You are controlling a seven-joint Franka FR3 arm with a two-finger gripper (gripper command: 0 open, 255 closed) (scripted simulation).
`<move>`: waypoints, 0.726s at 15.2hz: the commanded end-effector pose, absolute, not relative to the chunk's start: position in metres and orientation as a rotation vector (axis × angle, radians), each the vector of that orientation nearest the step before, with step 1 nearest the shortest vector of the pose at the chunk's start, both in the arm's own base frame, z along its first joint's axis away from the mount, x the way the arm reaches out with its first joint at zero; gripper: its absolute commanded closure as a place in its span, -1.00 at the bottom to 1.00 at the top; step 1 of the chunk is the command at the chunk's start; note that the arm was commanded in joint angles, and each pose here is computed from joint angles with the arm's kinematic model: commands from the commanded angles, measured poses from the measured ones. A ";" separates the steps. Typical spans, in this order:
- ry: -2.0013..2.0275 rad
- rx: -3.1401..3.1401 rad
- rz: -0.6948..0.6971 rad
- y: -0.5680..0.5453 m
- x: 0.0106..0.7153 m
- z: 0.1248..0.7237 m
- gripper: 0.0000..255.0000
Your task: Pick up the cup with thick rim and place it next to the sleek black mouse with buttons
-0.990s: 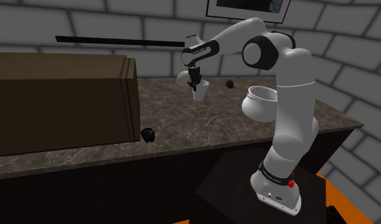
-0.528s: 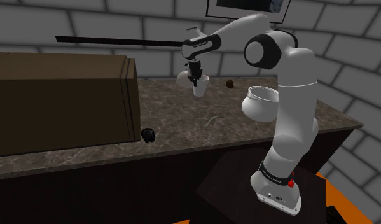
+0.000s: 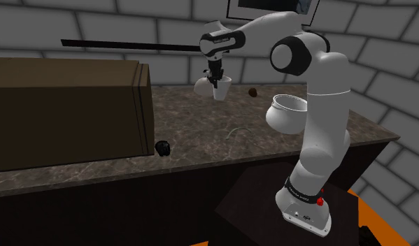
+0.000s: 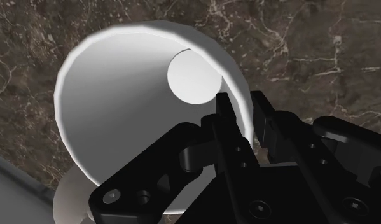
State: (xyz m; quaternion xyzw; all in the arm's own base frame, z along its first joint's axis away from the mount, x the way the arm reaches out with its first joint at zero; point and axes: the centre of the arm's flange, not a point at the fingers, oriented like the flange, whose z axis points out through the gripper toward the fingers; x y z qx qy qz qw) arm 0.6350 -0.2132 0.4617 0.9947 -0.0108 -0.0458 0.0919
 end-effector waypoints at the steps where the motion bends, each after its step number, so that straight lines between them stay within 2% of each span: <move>1: -0.032 2.954 -0.136 -0.213 0.635 0.472 1.00; 11: -0.032 2.954 -0.136 -0.213 0.635 0.525 1.00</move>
